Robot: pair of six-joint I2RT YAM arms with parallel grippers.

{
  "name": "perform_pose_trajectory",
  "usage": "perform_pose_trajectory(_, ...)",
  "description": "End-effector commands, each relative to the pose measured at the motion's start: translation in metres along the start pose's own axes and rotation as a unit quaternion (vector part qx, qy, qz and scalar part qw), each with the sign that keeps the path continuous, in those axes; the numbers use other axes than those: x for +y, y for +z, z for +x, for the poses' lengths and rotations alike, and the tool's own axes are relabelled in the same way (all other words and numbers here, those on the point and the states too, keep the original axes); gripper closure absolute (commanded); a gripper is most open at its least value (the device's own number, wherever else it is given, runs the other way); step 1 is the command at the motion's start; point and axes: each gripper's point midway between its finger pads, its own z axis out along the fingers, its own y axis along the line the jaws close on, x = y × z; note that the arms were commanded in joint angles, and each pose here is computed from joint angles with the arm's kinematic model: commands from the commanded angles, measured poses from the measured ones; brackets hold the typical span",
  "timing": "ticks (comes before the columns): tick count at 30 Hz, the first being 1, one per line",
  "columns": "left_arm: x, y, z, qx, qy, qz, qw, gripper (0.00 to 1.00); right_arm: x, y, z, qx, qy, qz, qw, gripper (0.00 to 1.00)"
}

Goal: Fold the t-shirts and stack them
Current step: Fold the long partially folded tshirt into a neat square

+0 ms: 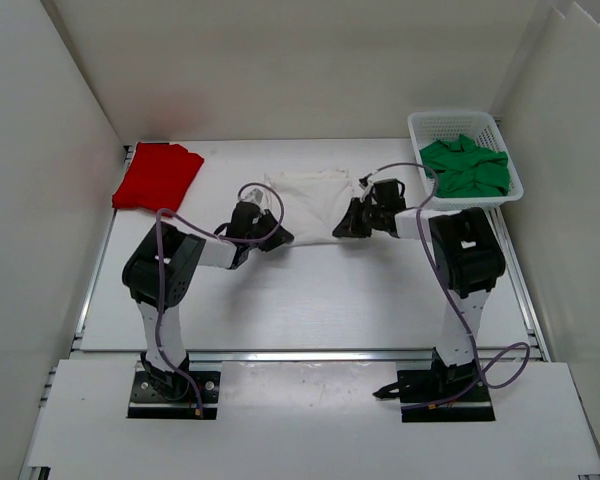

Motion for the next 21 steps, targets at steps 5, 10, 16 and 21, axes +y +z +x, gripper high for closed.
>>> perform_pose_trajectory(5, 0.052, -0.069, 0.07, 0.047, -0.023, -0.038, 0.998, 0.8, 0.01, -0.04, 0.064, 0.004, -0.006, 0.009, 1.0, 1.0)
perform_pose_trajectory(10, 0.013, -0.098, 0.063, 0.038, -0.002, 0.013, 0.999, 0.78, 0.032, -0.067, 0.052, -0.014, -0.031, -0.005, 0.999, 1.0)
perform_pose_trajectory(16, -0.042, -0.093, -0.006, -0.024, 0.017, 0.057, 0.998, 0.75, 0.058, -0.065, -0.001, -0.048, -0.06, -0.034, 0.996, 1.0)
perform_pose_trajectory(21, -0.03, -0.05, -0.053, -0.038, -0.019, 0.053, 0.998, 0.77, 0.057, -0.024, -0.037, -0.043, -0.06, -0.051, 0.996, 1.0)
